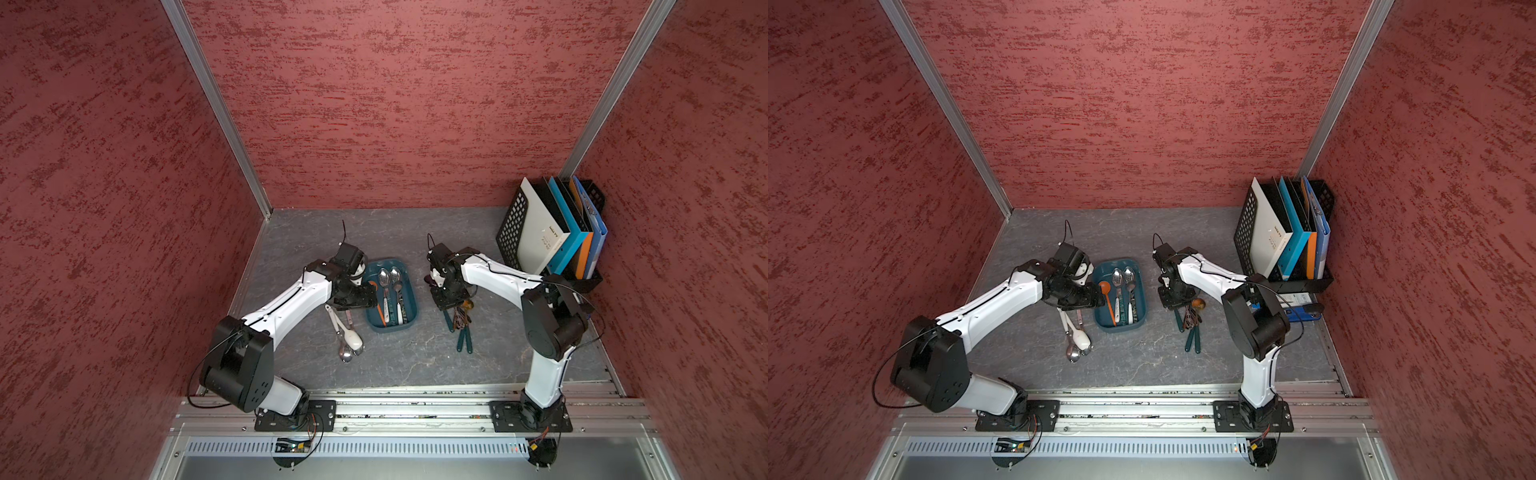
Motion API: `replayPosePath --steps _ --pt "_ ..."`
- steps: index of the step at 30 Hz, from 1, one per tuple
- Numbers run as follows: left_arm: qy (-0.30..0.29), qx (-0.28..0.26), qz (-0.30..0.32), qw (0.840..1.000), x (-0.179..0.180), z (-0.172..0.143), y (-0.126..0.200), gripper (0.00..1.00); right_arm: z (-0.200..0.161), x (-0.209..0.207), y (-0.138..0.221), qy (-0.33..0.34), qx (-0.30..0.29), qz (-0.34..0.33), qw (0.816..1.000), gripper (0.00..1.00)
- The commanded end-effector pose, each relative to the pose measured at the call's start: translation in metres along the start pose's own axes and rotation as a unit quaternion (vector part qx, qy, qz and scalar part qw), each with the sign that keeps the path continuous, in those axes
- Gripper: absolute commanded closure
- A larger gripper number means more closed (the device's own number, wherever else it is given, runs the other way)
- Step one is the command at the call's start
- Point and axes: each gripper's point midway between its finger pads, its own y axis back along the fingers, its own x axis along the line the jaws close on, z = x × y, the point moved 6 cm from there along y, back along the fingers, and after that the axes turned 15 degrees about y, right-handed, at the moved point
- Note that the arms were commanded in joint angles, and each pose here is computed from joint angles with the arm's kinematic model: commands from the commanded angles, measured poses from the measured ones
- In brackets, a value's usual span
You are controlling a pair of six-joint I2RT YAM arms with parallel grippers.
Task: Put the spoon into the storage box
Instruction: Pick up the spoon from the center of the board.
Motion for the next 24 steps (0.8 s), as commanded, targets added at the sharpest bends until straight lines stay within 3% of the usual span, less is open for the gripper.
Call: replayPosePath --steps 1,14,24 --pt "-0.001 -0.006 0.002 1.000 -0.004 0.003 0.003 0.27 0.002 -0.004 -0.002 -0.001 -0.016 -0.003 1.000 0.71" --pt "0.003 -0.002 0.009 1.000 0.001 -0.001 0.000 0.26 -0.007 -0.008 -0.030 -0.002 0.009 -0.008 1.000 0.70" --pt "0.004 0.001 0.012 1.000 0.004 -0.004 -0.002 0.26 -0.019 -0.004 -0.050 -0.004 0.037 0.013 0.999 0.77"
